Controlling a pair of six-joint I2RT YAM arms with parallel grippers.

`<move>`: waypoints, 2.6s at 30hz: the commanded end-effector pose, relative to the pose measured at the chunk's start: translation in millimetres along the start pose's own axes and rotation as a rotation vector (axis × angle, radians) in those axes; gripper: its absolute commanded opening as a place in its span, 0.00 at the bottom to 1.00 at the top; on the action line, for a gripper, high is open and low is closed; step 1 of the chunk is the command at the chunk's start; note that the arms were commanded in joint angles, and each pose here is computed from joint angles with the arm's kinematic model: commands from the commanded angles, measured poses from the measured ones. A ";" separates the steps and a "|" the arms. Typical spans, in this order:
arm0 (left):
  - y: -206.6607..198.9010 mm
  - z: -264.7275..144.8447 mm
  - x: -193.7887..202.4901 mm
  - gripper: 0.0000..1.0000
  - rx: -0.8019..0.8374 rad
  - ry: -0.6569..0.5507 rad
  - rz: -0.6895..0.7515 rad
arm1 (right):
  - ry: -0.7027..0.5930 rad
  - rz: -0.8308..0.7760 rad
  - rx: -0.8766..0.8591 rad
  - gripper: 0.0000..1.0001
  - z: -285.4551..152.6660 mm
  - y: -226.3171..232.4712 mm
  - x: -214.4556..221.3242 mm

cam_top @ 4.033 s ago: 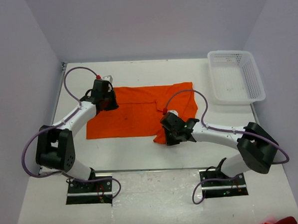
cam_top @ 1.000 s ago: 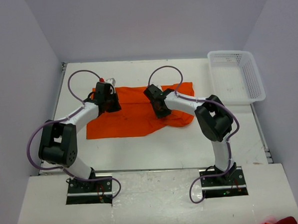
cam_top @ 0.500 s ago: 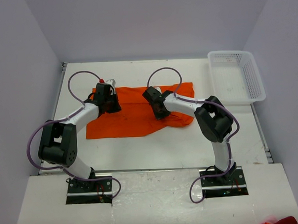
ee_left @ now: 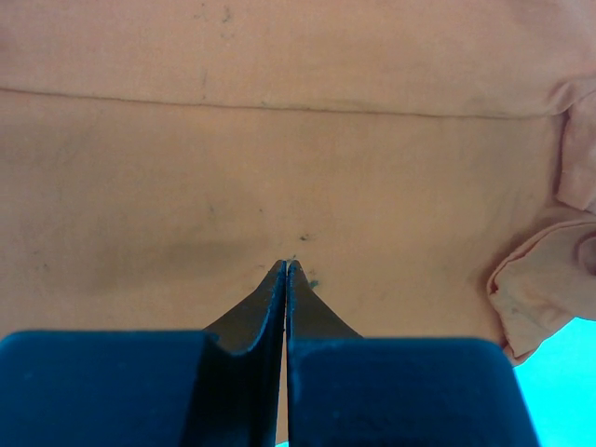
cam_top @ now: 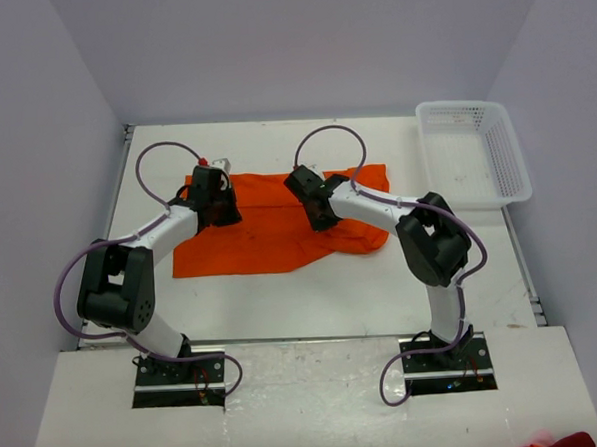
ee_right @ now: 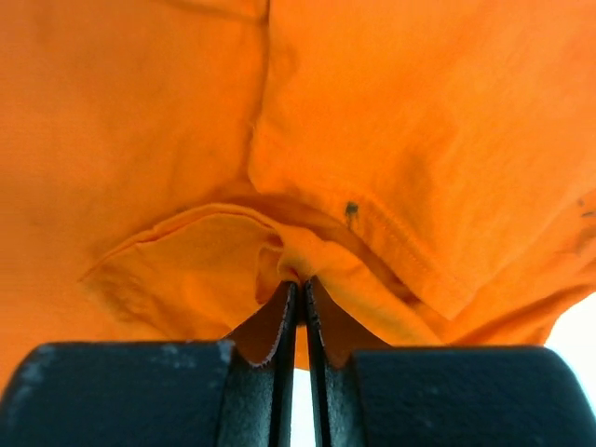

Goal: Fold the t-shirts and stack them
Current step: Grap the side of the flattened tshirt closest away from the robot with both arms

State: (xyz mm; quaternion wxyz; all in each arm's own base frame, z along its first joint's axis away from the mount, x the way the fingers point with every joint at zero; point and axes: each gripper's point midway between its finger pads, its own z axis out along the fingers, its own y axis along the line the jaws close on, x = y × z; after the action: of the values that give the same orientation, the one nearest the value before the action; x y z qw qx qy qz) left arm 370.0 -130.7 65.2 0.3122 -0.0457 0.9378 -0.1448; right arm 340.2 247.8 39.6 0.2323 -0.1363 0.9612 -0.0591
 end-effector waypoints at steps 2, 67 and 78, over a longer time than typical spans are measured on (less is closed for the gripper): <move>0.1 -9.0 1.0 0.00 -0.008 -0.010 -0.006 | -0.126 0.021 0.015 0.05 -37.2 -12.6 -41.8; 24.8 -68.7 32.4 0.14 -0.046 -0.006 -0.196 | -0.041 -0.047 -0.047 0.41 1.3 15.3 -16.1; 26.4 -73.5 25.1 0.14 -0.035 -0.018 -0.195 | -0.021 -0.031 -0.006 0.40 12.3 6.4 -11.9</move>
State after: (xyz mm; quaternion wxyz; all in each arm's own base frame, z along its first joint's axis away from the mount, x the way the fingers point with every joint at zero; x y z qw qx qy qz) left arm 297.9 -92.3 85.8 0.2816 -0.1541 0.9358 -0.1453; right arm 343.3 261.2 23.9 0.2228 -0.1641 0.9600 -0.0417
